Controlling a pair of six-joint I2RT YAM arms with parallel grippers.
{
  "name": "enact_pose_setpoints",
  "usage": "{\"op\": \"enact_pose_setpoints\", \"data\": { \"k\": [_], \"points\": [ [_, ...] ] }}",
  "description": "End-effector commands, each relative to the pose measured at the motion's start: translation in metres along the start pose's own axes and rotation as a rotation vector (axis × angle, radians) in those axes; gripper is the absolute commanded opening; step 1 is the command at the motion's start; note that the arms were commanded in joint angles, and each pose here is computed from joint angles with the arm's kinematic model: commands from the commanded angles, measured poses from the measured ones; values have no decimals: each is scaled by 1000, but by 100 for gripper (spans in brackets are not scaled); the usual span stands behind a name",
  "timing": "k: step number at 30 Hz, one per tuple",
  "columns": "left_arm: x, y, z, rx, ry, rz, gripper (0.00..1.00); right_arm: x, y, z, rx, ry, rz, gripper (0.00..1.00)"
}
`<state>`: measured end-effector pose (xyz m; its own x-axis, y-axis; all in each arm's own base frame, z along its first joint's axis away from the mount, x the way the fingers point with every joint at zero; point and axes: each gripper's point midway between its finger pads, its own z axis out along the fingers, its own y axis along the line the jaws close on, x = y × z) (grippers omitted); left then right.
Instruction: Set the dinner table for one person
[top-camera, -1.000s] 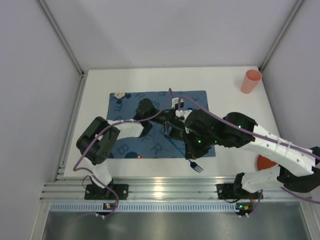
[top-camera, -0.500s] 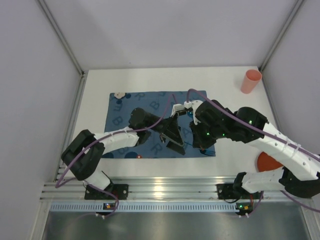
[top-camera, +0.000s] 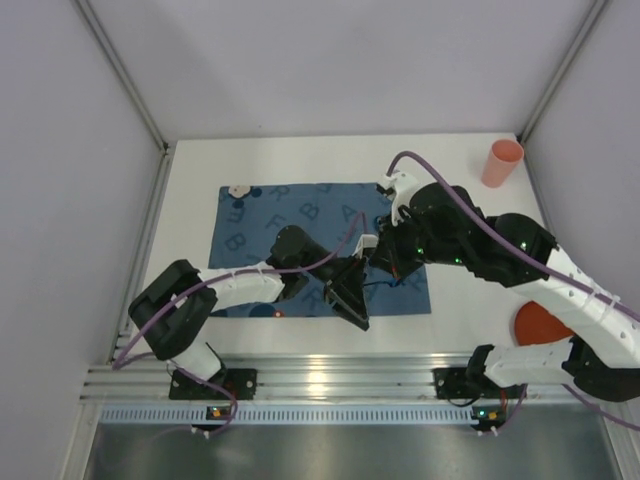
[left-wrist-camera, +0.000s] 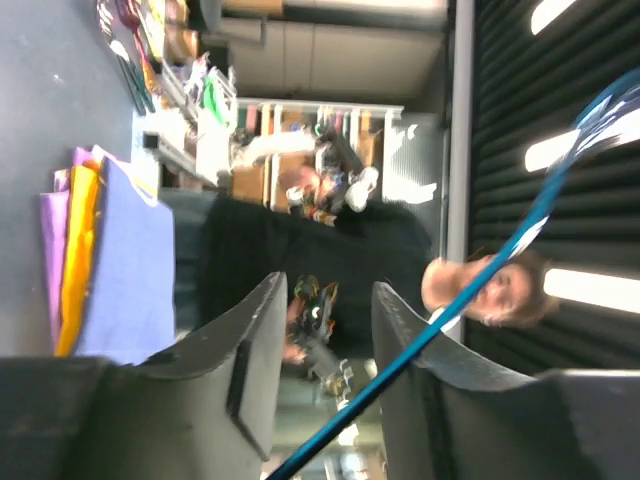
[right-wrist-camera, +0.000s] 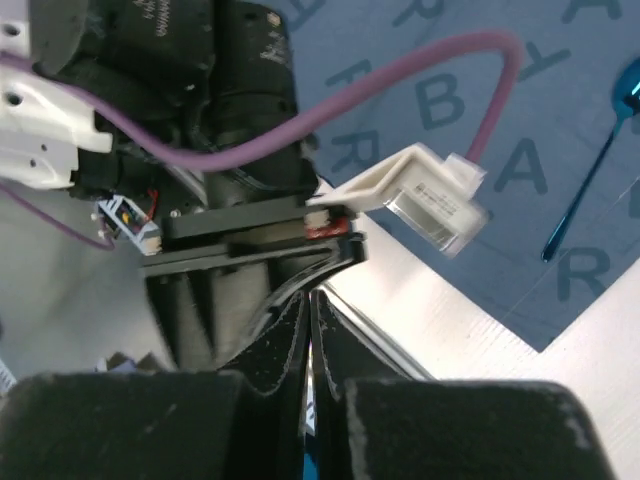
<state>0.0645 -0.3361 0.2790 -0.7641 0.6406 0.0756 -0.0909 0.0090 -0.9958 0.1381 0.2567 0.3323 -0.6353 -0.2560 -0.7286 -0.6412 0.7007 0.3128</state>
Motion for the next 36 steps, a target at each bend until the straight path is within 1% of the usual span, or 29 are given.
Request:
{"op": "enact_pose_setpoints", "data": {
  "k": [1,2,3,8,9,10,11,12,13,14,15,16,17,18,19,20,21,22,24,25,27,29,30,31,32,33,34,35,36],
  "points": [
    [35,-66,-4,145,-28,452,5,33,-43,9,185,135,-22,0],
    [33,-63,-3,140,-32,443,0,33,-44,9,187,135,-22,0],
    [30,-60,-3,128,-40,397,0,32,-45,9,188,133,-20,0],
    [18,-53,-2,120,-99,408,0,33,-44,12,180,133,-4,0],
    [16,-53,-1,111,-111,475,0,35,-45,13,179,140,-4,0],
    [4,-42,-1,67,-136,357,0,36,-45,14,181,142,-1,0],
    [-5,-35,-2,34,-164,334,0,37,-46,13,185,144,-3,0],
    [-22,-26,-3,-40,-207,500,0,36,-47,12,190,142,-1,0],
    [-27,13,-13,-192,-253,220,0,34,-48,10,203,134,2,0],
    [-44,35,-21,-327,-345,209,0,35,-50,5,213,138,4,0],
    [-56,33,-28,-416,-354,340,0,28,-48,-2,212,116,8,0],
    [-67,53,-38,-486,-367,281,0,22,-53,-7,244,96,16,1],
    [-65,75,-53,-599,-390,157,0,23,-56,-14,269,107,20,4],
    [-75,75,-65,-654,-419,176,0,10,-54,-24,272,66,29,9],
    [-83,85,-82,-717,-471,138,0,2,-59,-31,311,35,43,26],
    [-86,96,-95,-774,-505,89,0,1,-63,-35,342,37,52,35],
    [-93,104,-112,-828,-562,57,0,-13,-61,-46,345,-15,67,46],
    [-98,108,-132,-843,-620,16,0,-22,-65,-52,380,-56,95,65],
    [-99,124,-157,-884,-675,-86,0,-39,-63,-64,382,-128,135,77],
    [-101,126,-175,-892,-718,-119,0,-48,-64,-68,389,-165,145,86],
    [-100,133,-192,-924,-742,-153,0,-60,-62,-77,380,-226,166,91],
    [-102,135,-220,-1019,-798,-162,0,-69,-62,-82,375,-273,177,96],
    [-94,140,-230,-1076,-804,-210,0,-71,-63,-83,374,-284,177,97],
    [-91,145,-258,-1183,-871,-239,0,-71,-64,-83,377,-288,180,98],
    [-87,146,-271,-1229,-899,-258,0,-74,-64,-82,371,-296,181,98],
    [-79,144,-293,-1279,-948,-303,0,-71,-66,-77,380,-283,178,99],
    [-71,145,-317,-1374,-1002,-335,0,-70,-65,-74,371,-273,175,99],
    [-66,143,-330,-1409,-1036,-352,0,-69,-64,-72,367,-263,170,99],
    [-58,139,-353,-1470,-1095,-377,0,-66,-66,-66,374,-243,164,99]
  ]
}}
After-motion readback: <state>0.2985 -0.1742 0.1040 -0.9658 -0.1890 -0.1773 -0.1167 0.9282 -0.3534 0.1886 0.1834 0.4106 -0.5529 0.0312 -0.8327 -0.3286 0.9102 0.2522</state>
